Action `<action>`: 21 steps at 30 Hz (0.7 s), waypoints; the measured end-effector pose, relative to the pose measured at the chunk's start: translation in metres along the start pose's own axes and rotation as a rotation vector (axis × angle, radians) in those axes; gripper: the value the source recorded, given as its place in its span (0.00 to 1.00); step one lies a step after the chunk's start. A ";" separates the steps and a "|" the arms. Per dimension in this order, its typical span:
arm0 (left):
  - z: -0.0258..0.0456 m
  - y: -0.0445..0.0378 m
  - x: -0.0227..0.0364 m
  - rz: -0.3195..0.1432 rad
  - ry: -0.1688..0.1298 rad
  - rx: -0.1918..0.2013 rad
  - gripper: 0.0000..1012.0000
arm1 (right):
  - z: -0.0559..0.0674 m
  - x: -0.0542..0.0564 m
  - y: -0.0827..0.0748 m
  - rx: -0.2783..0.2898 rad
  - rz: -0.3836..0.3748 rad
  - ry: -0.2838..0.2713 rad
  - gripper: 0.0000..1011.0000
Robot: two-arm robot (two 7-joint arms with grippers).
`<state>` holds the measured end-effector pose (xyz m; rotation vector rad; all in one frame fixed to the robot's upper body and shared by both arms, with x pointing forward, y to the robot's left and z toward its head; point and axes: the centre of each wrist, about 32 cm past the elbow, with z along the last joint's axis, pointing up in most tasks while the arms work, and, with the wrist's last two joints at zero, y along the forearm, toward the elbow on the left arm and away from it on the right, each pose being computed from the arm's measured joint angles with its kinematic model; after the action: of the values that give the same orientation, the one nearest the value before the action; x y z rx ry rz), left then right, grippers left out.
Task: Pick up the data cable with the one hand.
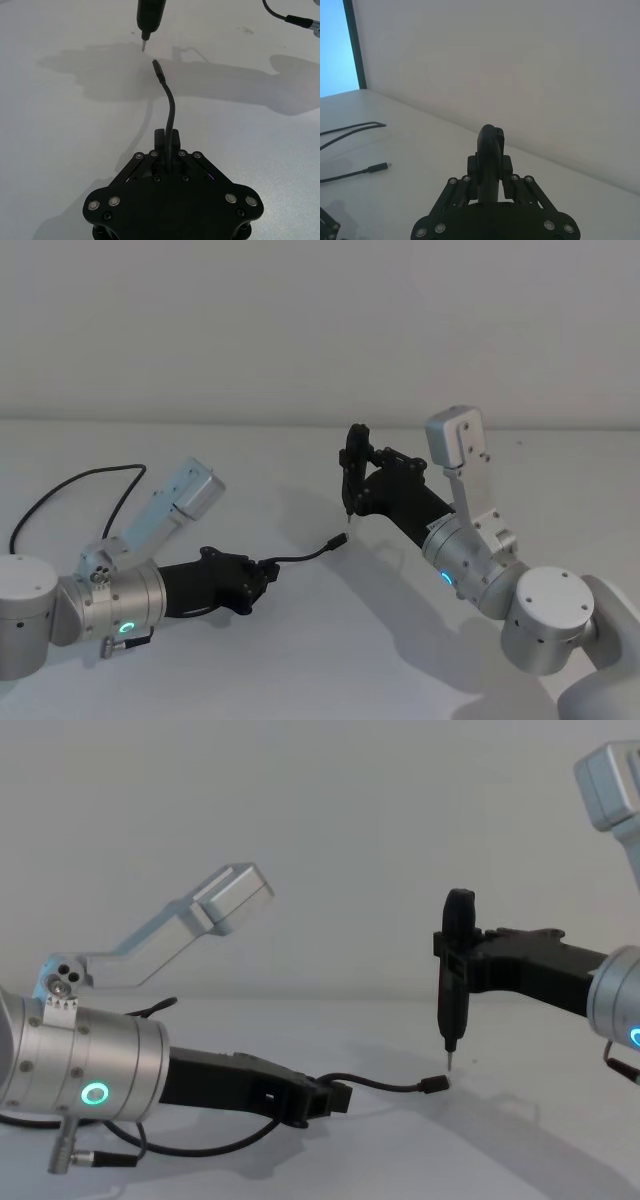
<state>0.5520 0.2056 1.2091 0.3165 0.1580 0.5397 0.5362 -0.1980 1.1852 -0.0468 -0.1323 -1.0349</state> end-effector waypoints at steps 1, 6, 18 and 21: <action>0.0000 0.0000 0.0000 0.000 0.000 0.000 0.04 | 0.000 0.000 0.000 -0.002 0.001 0.001 0.27; 0.0000 0.0000 0.0000 0.000 0.000 0.000 0.04 | -0.001 -0.001 -0.002 -0.015 0.008 0.005 0.27; 0.0000 0.0000 0.0000 0.000 0.000 0.000 0.05 | 0.001 -0.002 -0.004 -0.013 0.017 0.012 0.27; 0.0000 0.0000 0.0000 0.000 0.000 0.000 0.04 | 0.005 -0.002 -0.005 -0.001 0.017 0.011 0.27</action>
<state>0.5520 0.2056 1.2090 0.3165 0.1580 0.5394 0.5306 -0.1988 1.1899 -0.0428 -0.1209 -1.0185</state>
